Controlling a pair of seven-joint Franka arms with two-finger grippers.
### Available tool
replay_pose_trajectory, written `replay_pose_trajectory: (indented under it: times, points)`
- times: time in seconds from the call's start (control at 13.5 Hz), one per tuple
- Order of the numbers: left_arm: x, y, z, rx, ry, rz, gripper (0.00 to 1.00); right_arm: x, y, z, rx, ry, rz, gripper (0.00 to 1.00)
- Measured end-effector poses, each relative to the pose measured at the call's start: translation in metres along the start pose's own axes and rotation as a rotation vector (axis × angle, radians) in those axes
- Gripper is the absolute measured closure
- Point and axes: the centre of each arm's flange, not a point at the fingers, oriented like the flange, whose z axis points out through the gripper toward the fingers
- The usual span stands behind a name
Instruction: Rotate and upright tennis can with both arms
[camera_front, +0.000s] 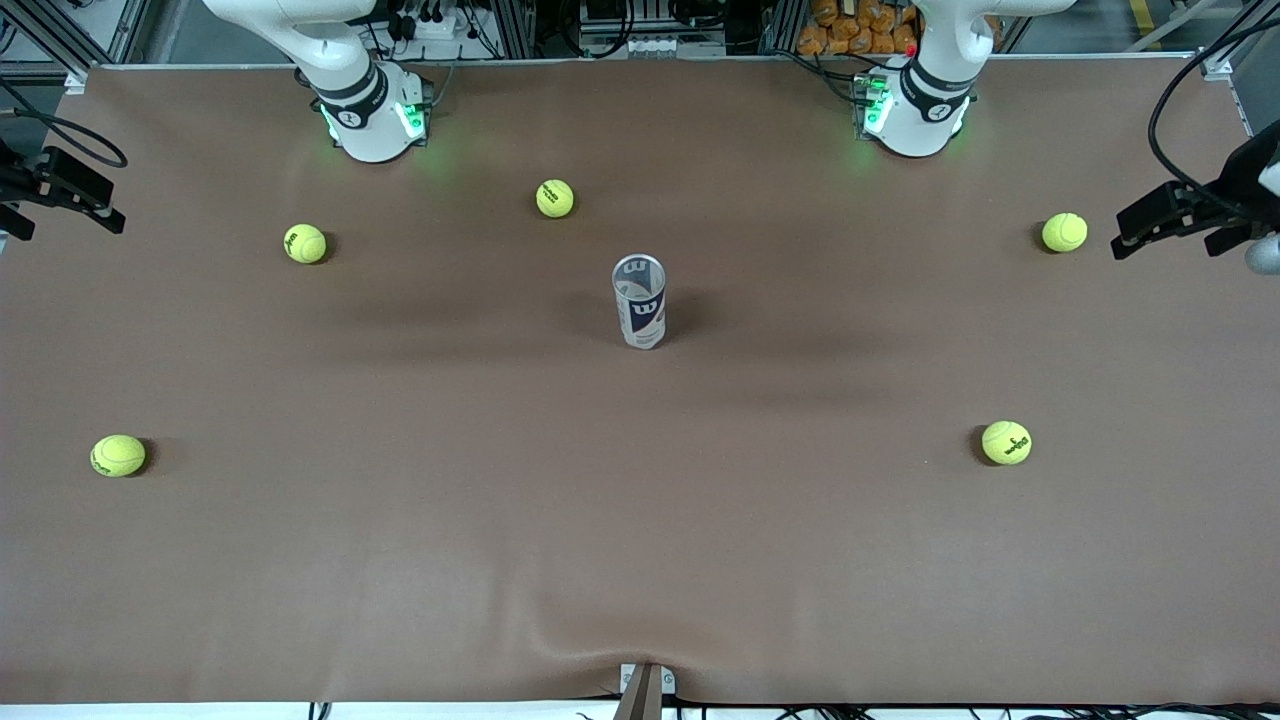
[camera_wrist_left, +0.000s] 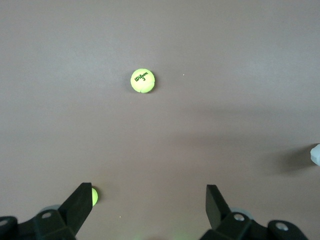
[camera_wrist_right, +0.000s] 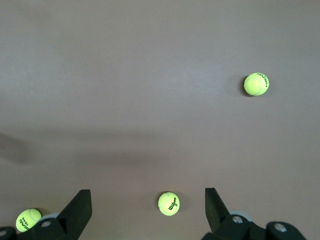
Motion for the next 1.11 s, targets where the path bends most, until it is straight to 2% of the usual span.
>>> replay_pose_trajectory:
  times: [1.11]
  points:
    - [0.0011,-0.0087,-0.0009,-0.001,0.009,-0.008,0.00,-0.0003,-0.0001,0.0009,0.001,-0.004,0.000,0.00]
